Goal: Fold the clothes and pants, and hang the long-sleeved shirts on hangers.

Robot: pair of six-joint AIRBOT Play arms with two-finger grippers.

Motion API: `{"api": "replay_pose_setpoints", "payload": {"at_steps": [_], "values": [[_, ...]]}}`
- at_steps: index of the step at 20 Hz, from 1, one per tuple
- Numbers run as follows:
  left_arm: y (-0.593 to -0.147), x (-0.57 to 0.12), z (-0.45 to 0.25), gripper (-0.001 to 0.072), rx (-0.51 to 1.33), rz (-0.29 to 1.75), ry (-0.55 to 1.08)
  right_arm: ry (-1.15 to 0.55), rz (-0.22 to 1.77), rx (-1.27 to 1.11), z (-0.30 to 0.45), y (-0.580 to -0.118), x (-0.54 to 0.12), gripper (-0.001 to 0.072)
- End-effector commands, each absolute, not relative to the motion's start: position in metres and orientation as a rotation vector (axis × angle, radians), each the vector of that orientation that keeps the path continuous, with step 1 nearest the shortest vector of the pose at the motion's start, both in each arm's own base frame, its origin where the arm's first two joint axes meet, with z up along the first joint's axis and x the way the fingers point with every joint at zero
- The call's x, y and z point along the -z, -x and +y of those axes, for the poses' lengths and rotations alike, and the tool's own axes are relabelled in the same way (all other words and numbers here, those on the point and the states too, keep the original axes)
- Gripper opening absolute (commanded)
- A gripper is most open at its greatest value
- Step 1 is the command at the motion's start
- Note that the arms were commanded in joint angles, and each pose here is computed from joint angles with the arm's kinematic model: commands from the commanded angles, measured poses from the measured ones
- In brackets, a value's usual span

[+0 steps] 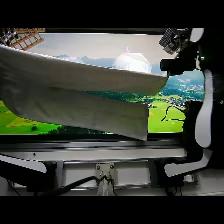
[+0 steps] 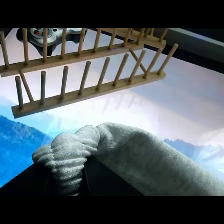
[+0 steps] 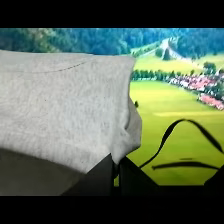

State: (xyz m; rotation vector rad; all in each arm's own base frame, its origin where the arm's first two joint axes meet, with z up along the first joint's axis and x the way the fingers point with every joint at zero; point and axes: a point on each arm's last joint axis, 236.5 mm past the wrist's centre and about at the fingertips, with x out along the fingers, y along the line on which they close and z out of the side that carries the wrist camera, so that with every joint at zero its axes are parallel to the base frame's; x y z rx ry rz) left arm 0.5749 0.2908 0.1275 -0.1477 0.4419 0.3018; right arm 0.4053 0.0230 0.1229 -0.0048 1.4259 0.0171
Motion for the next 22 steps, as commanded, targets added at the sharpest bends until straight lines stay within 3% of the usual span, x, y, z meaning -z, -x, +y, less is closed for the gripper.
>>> {"api": "replay_pose_setpoints", "payload": {"at_steps": [1,6,10,15,20,21,22], "values": [[-0.572,-0.127,0.286,0.0032,-0.287,0.46,0.152,-0.029,1.44,-0.096,0.04,-0.371,-0.14,0.0041],[-0.574,-0.13,0.29,0.0032,-0.299,0.442,0.147,0.041,1.533,-0.04,0.022,-0.339,-0.111,0.0041],[-0.585,-0.119,0.289,0.0032,-0.305,0.43,0.144,0.036,1.327,0.035,-0.008,-0.407,-0.082,0.004],[-0.61,-0.093,0.283,0.0032,-0.318,0.397,0.132,0.011,1.211,0.067,-0.03,-0.483,-0.021,0.004],[-0.638,-0.073,0.272,0.0032,-0.341,0.328,0.107,-0.072,0.924,0.051,-0.023,-0.577,0.011,0.0042],[-0.642,-0.069,0.271,0.0032,-0.345,0.316,0.102,-0.106,0.897,0.071,-0.025,-0.587,0.014,0.0082],[-0.646,-0.064,0.268,0.0134,-0.345,0.313,0.099,-0.153,0.886,0.089,-0.026,-0.595,0.017,0.0343]]}}
